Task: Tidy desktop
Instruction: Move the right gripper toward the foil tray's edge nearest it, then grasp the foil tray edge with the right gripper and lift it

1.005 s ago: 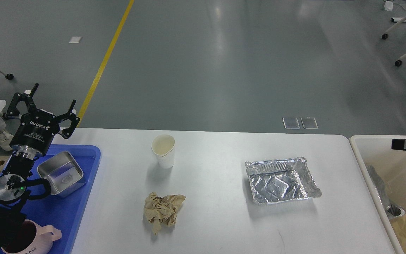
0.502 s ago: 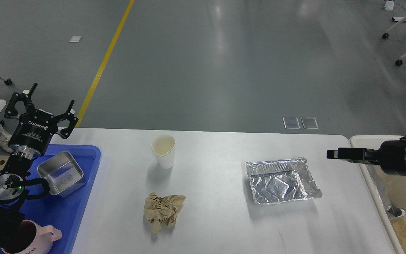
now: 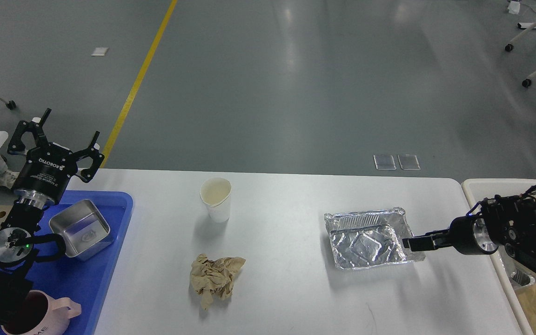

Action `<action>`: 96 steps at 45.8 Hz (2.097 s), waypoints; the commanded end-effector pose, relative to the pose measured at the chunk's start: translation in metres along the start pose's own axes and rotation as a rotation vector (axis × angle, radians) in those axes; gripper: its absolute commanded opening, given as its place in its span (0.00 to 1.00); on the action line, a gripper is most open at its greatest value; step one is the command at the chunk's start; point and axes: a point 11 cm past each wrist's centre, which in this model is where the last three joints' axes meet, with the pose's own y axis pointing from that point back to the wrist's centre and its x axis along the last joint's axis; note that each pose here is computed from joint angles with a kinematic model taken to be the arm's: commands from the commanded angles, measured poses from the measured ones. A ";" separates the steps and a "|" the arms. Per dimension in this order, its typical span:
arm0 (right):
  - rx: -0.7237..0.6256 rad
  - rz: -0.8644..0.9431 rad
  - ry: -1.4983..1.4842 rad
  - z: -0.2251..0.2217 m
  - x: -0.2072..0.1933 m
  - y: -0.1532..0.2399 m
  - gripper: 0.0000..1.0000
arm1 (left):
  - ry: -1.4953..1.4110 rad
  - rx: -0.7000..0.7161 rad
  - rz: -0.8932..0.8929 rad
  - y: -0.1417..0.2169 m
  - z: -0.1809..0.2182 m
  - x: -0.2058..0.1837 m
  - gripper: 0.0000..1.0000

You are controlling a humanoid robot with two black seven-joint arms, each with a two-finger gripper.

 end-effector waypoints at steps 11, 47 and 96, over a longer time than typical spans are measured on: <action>-0.030 0.046 0.013 0.003 0.006 -0.015 1.00 | -0.006 0.005 0.001 0.001 0.000 0.001 0.97; -0.063 0.045 -0.020 0.005 -0.004 -0.039 0.54 | -0.005 -0.004 -0.021 -0.007 0.003 -0.007 0.97; 0.078 0.017 -0.187 -0.018 0.030 -0.005 0.00 | -0.012 -0.005 -0.015 -0.007 0.006 -0.006 0.97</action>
